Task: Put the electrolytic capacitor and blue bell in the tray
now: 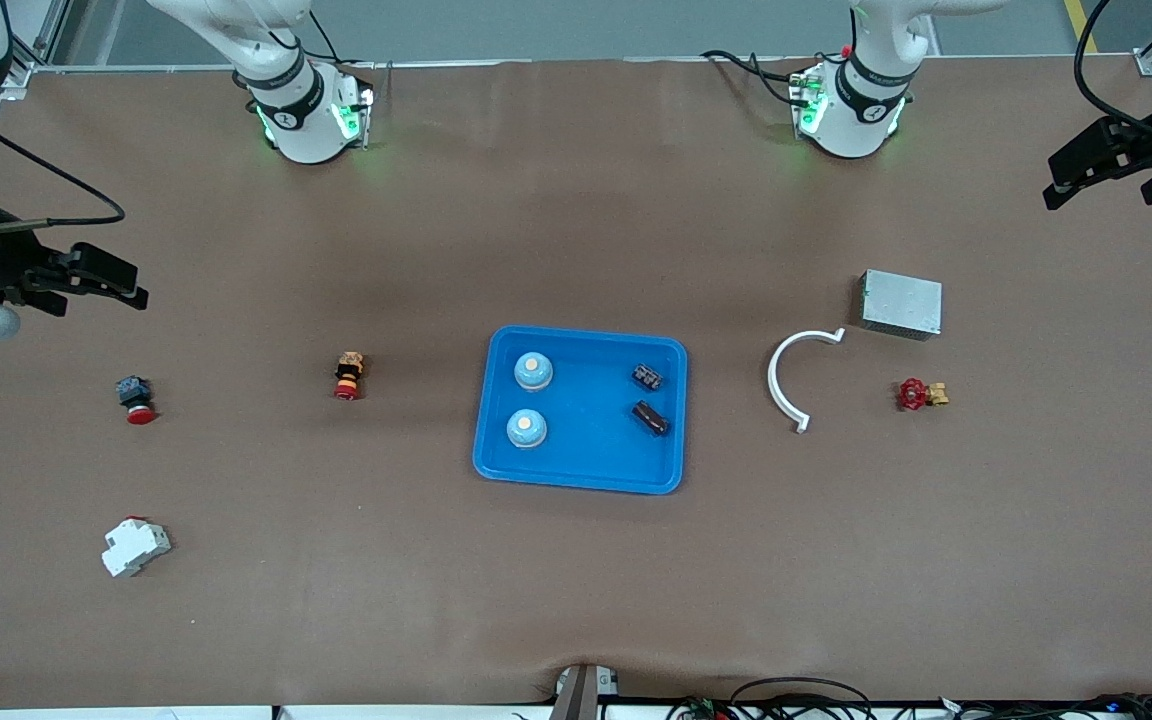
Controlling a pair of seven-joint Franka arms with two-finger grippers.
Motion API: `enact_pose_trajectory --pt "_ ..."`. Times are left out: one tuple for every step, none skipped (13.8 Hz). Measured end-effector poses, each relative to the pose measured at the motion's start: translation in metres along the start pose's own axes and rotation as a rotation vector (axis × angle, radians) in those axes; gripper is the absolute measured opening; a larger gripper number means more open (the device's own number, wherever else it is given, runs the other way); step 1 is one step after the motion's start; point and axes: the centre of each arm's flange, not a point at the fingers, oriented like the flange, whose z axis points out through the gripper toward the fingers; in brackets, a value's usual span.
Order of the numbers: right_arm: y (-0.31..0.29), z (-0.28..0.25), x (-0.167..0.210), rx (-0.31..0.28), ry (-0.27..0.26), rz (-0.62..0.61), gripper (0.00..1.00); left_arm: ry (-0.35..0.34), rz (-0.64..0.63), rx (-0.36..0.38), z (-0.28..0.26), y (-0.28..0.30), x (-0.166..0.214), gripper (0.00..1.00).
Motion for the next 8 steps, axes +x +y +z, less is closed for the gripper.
enact_pose_trajectory --pt "-0.0004 0.0000 0.0000 0.001 0.000 0.000 1.00 0.000 0.000 0.000 0.0000 0.0000 0.0000 1.00" --pt "-0.0005 0.0001 0.0001 0.002 0.000 -0.001 1.00 0.000 0.000 0.000 0.0000 0.0000 0.0000 1.00" --pt "-0.0005 0.0003 0.0002 0.002 0.000 -0.001 1.00 0.000 0.000 0.000 0.0000 0.0000 0.0000 1.00" --pt "-0.0004 0.0007 0.0004 0.003 -0.001 0.000 1.00 0.000 0.000 0.000 0.0000 -0.0001 0.0000 1.00" --pt "-0.0002 0.0015 0.0012 0.003 0.000 0.000 1.00 0.000 0.000 0.000 0.0000 -0.0002 0.0000 1.00" --pt "0.0001 0.0026 0.0029 0.004 0.004 0.000 1.00 0.000 -0.001 0.000 -0.0001 -0.0003 0.0000 1.00" --pt "0.0004 0.0042 0.0048 0.005 0.008 0.000 1.00 0.002 -0.001 0.000 -0.0009 -0.0004 0.0000 1.00" --pt "0.0003 0.0059 0.0061 0.006 0.007 0.000 1.00 0.008 -0.002 -0.001 -0.0035 -0.0006 -0.0001 1.00"
